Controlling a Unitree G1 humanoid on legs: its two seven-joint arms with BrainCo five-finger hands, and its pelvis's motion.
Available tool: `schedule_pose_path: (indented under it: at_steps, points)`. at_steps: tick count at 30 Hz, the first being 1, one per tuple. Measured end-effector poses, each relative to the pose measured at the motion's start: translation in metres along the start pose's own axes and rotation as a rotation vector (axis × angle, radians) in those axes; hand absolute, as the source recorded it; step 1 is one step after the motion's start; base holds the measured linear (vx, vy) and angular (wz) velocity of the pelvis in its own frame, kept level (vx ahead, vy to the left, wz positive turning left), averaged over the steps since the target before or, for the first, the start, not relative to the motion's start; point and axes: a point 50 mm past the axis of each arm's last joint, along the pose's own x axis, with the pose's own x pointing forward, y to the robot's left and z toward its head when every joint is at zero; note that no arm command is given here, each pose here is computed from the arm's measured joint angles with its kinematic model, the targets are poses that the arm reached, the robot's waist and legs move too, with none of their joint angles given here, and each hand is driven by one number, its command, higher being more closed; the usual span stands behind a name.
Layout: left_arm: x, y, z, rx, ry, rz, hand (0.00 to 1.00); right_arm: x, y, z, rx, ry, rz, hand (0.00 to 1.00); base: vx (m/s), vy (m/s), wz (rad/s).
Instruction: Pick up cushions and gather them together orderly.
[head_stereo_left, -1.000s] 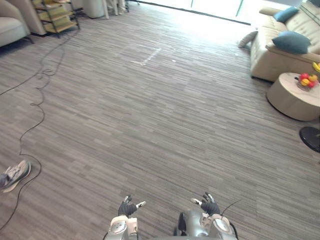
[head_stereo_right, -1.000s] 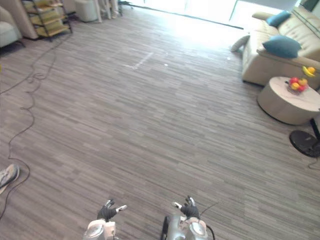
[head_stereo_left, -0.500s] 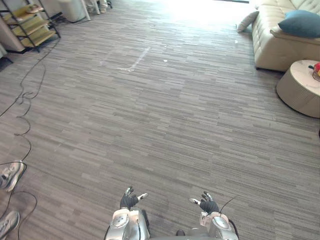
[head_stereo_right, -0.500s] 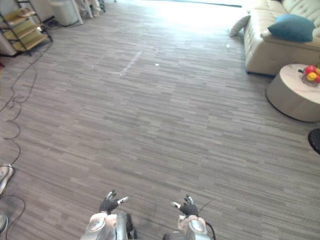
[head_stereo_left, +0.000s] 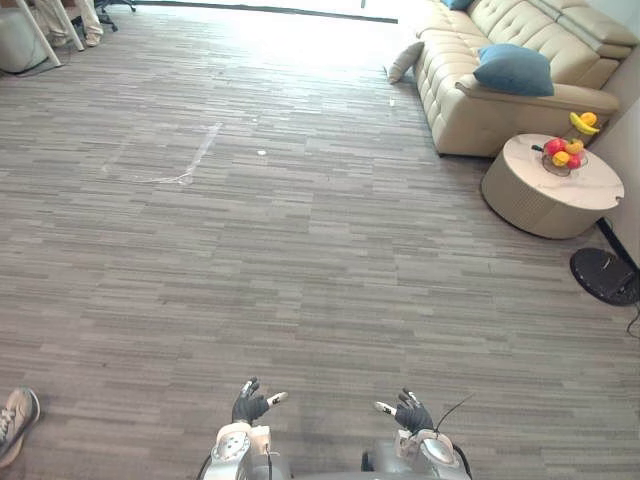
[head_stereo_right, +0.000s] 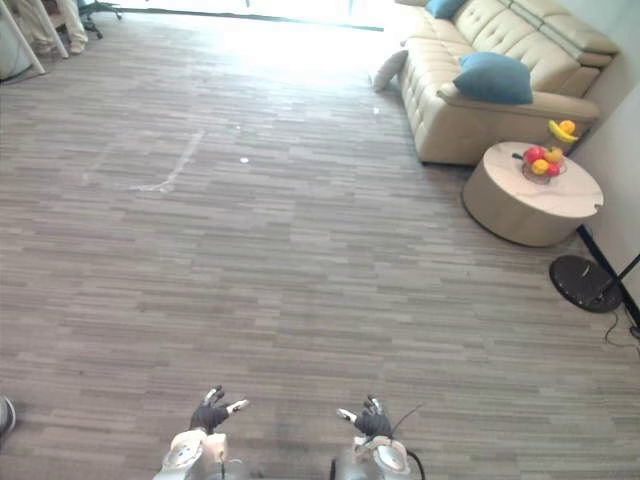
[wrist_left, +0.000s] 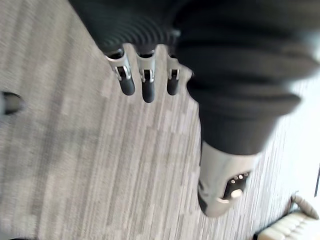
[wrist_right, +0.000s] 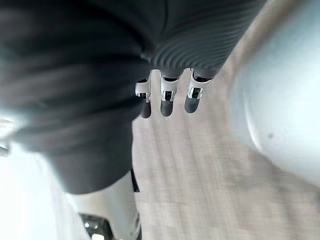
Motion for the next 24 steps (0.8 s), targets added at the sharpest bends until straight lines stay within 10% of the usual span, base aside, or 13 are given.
schedule_pose_path:
  at_steps: [24]
  points:
    - [-0.001,0.013,0.011,-0.023,-0.064,0.04,0.0,0.003,0.011,-0.011,0.015,0.084,0.016,0.0,0.61,-0.014,-0.05]
